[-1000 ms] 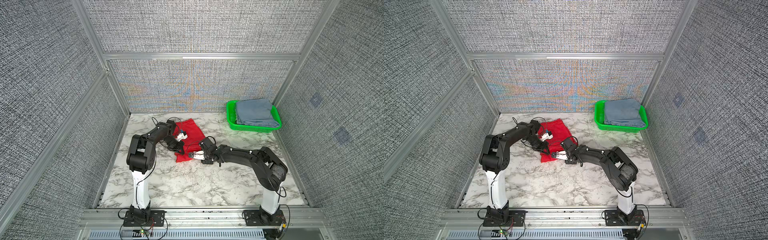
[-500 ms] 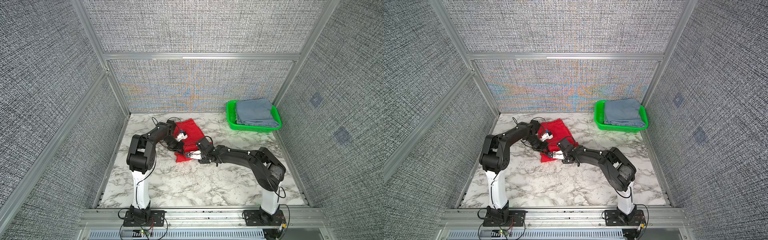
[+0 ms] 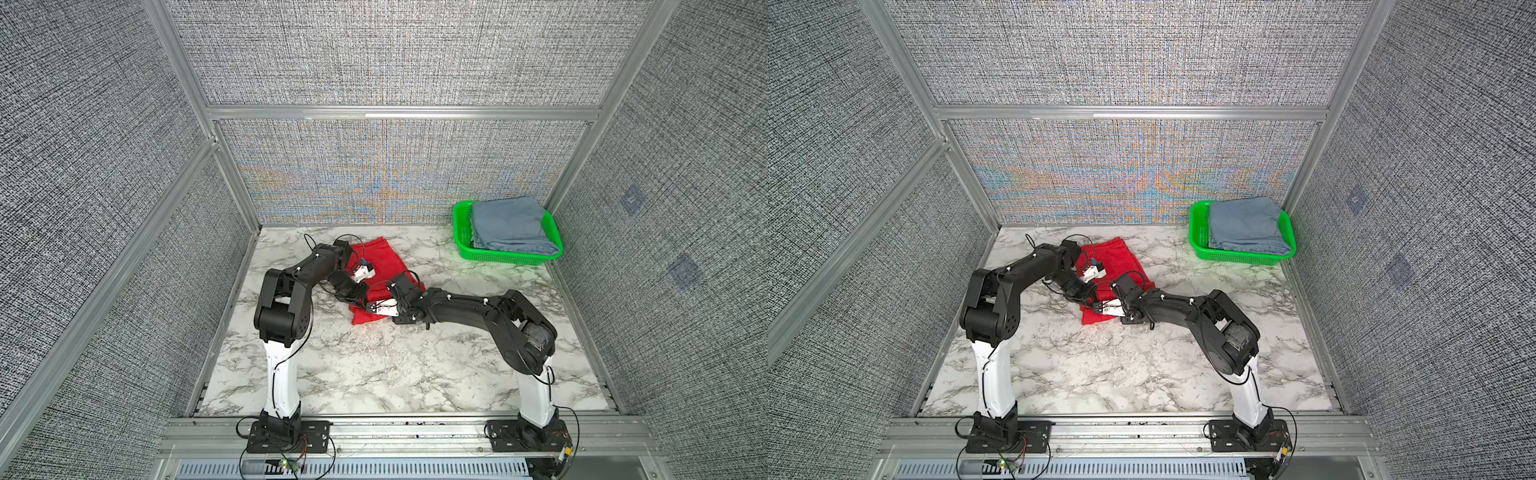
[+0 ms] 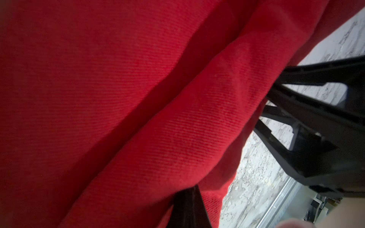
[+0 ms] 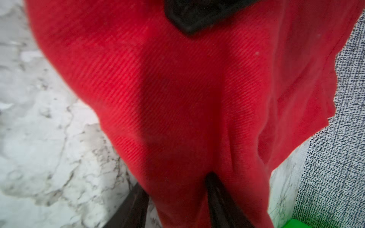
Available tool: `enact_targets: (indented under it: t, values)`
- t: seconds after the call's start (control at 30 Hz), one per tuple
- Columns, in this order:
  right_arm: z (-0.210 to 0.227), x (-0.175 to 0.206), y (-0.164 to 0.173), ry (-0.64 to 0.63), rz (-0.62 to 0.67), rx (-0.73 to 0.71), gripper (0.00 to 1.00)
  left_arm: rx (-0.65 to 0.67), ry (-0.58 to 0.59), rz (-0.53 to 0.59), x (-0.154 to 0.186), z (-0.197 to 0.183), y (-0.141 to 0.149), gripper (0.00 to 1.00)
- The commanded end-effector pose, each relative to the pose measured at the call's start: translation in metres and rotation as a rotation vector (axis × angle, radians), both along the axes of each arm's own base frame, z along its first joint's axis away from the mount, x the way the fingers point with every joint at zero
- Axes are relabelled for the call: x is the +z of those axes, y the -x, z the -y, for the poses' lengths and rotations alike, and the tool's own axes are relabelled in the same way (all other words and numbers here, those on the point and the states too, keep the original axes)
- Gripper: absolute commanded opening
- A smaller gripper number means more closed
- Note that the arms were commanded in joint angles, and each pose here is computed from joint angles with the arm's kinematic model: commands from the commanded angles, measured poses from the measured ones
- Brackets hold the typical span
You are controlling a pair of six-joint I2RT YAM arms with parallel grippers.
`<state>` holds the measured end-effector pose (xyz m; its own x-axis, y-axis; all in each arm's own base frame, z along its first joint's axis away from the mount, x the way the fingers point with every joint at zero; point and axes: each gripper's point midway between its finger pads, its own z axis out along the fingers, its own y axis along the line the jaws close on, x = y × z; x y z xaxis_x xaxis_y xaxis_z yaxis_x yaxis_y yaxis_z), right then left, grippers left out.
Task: Roll up the long pants
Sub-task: Roll the long pant at the center of the board.
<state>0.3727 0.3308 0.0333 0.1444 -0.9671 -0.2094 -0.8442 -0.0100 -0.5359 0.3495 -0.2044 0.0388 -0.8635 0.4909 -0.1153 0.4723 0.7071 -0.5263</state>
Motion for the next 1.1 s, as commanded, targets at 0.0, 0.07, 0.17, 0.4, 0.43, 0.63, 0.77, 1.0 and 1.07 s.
enact_targets:
  t: [0.0,0.07,0.17,0.4,0.43,0.63,0.77,1.0,1.07]
  values:
    - [-0.005,-0.004,0.0,-0.024,-0.048,0.006,0.38,-0.01,-0.078,-0.018,-0.009,-0.013,0.006,0.02]
    - [-0.006,-0.005,-0.002,-0.026,-0.065,0.005,0.3,-0.011,-0.079,-0.015,-0.008,-0.014,0.006,0.02]
    - [-0.005,-0.008,-0.001,-0.024,-0.085,0.006,0.22,-0.014,-0.085,-0.01,-0.008,-0.015,0.006,0.02]
    - [-0.001,-0.006,0.014,-0.007,-0.163,0.033,0.0,-0.02,-0.089,-0.002,-0.006,-0.015,0.006,0.02]
    - [0.0,-0.004,0.018,-0.003,-0.18,0.041,0.0,-0.018,-0.088,0.006,-0.004,-0.017,0.005,0.02]
    - [0.007,0.004,0.056,0.04,-0.398,0.079,0.0,-0.023,-0.059,0.111,0.03,-0.02,-0.01,0.02]
    - [0.005,0.018,0.081,0.035,-0.547,0.092,0.0,-0.037,0.016,0.162,0.064,-0.015,-0.013,0.02]
    - [-0.005,0.053,0.109,0.039,-0.767,0.131,0.0,-0.073,0.084,0.158,0.085,-0.008,0.0,0.02]
    - [-0.006,0.061,0.111,0.043,-0.796,0.135,0.0,-0.069,0.075,0.167,0.083,-0.01,0.0,0.02]
